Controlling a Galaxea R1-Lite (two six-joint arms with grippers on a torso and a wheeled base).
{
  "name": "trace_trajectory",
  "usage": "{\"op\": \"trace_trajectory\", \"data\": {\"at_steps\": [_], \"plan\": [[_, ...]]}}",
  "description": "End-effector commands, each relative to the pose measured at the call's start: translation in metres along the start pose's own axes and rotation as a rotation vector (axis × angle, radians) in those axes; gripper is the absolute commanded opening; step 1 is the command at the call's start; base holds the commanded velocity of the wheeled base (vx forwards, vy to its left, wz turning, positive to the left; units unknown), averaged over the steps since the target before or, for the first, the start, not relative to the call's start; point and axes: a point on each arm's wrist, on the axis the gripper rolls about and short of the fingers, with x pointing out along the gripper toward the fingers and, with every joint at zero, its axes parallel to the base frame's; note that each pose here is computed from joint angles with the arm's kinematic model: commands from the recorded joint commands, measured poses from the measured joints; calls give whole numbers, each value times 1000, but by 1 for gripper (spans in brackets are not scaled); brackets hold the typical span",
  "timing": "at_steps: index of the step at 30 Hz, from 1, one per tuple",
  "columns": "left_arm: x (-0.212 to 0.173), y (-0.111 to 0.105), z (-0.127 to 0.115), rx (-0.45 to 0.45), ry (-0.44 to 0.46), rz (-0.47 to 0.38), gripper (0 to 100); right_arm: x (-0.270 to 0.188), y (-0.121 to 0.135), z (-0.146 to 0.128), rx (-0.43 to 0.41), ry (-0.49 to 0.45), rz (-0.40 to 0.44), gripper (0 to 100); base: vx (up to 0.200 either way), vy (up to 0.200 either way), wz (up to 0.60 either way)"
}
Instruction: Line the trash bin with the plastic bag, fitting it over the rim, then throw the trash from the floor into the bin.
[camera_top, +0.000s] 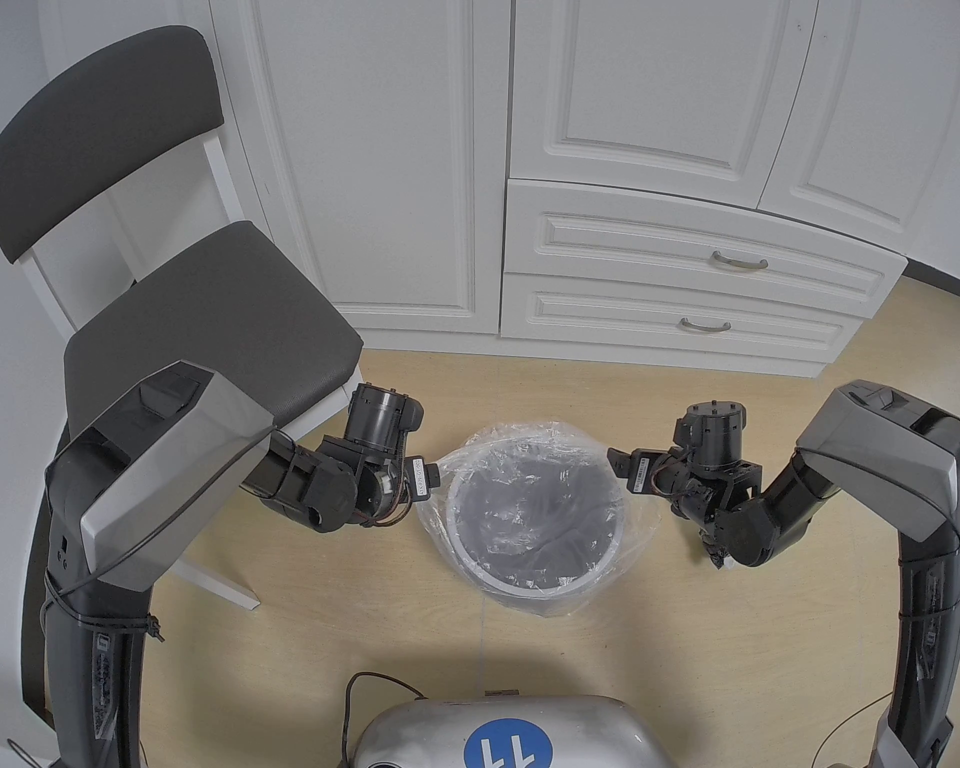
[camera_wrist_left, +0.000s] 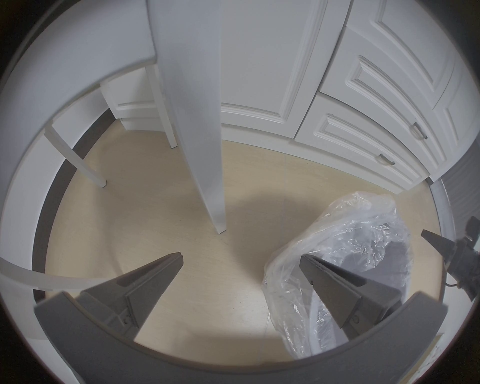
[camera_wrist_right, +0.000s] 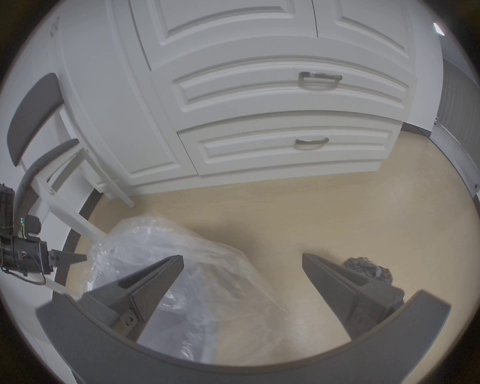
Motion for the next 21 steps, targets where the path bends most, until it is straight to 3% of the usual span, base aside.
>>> {"op": "trace_trajectory", "data": {"at_steps": [1,21], "plan": [[-2,-3,0,1,-3,-7,100,11,10,-14,-6,-2,25,100,0,0,0],[0,-18,-14,11,-21,-47,100,9,54,-22,-33,-13,124,100,0,0,0]]}}
